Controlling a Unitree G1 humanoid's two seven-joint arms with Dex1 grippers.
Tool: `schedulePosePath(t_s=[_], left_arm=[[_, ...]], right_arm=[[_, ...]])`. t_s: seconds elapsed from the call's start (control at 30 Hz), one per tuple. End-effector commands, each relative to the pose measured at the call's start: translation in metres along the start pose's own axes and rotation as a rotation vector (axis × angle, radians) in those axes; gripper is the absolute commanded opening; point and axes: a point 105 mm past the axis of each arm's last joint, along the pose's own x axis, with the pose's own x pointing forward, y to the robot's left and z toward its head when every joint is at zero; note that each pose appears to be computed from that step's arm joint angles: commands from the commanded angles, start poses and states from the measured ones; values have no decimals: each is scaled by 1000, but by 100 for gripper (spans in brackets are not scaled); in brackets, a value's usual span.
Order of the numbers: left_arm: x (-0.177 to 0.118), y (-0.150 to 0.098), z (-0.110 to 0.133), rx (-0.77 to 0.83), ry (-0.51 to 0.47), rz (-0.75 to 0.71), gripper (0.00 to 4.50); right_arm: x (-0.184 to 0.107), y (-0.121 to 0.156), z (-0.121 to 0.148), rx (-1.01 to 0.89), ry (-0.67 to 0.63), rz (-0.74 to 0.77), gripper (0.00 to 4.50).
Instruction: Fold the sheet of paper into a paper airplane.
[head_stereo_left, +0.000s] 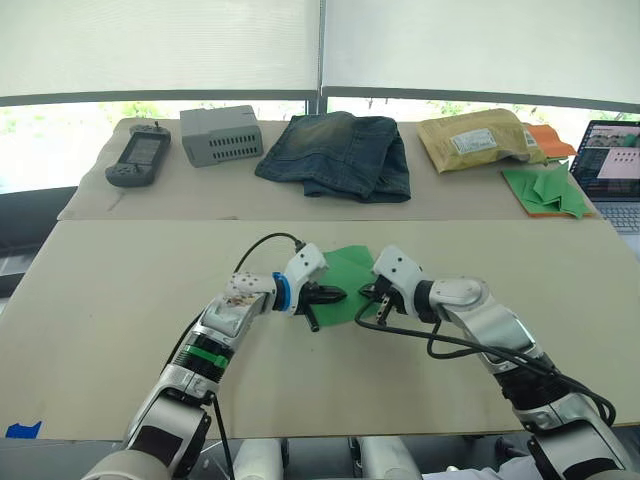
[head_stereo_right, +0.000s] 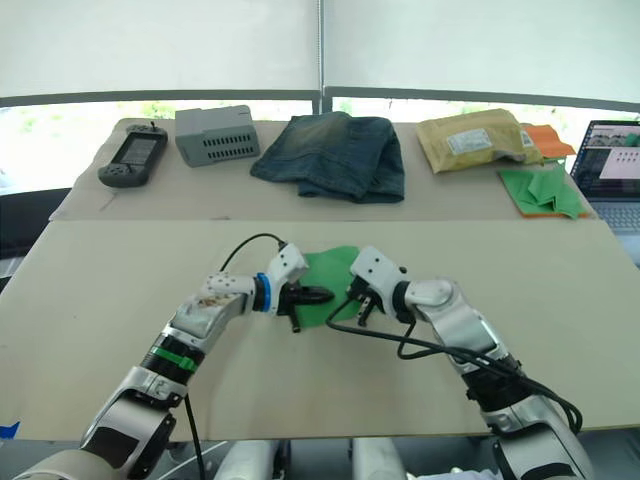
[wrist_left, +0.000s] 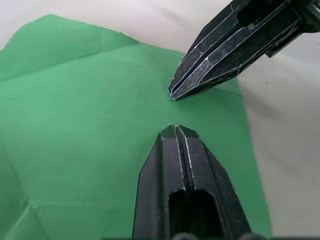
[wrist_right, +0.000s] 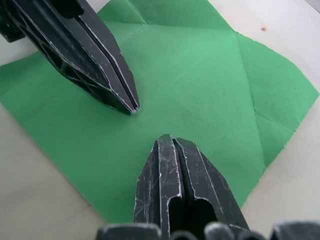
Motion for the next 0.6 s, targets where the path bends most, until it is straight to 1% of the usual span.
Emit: schedulePosePath(t_s=[0.03, 0.17, 0.23, 0.27, 0.33, 0.43, 0.47, 0.57, 0.6], left_arm=[[-10, 2, 7, 11, -18, 27, 0], [-19, 1, 15, 15, -42, 52, 0], [-22, 1, 17, 16, -47, 62, 0], [-22, 0, 17, 15, -49, 65, 0], [-22, -2, 18, 12, -52, 69, 0], [-20, -4, 14, 15, -44, 78, 0], [-20, -5, 13, 17, -41, 83, 0], [-19, -6, 12, 23, -37, 90, 0], [-18, -7, 12, 28, -34, 90, 0]], right_arm=[[-4, -2, 2, 14, -24, 2, 5], [-25, -47, 32, 59, -168, -203, 5], [-33, -60, 39, 146, -218, -222, 5], [-34, -64, 39, 172, -221, -223, 5], [-33, -80, 33, 306, -223, -266, 61], [-25, -92, 27, 444, -227, -291, 153], [-21, -93, 25, 471, -224, -282, 197], [-12, -91, 21, 529, -208, -232, 296], [-8, -88, 19, 550, -202, -206, 296]])
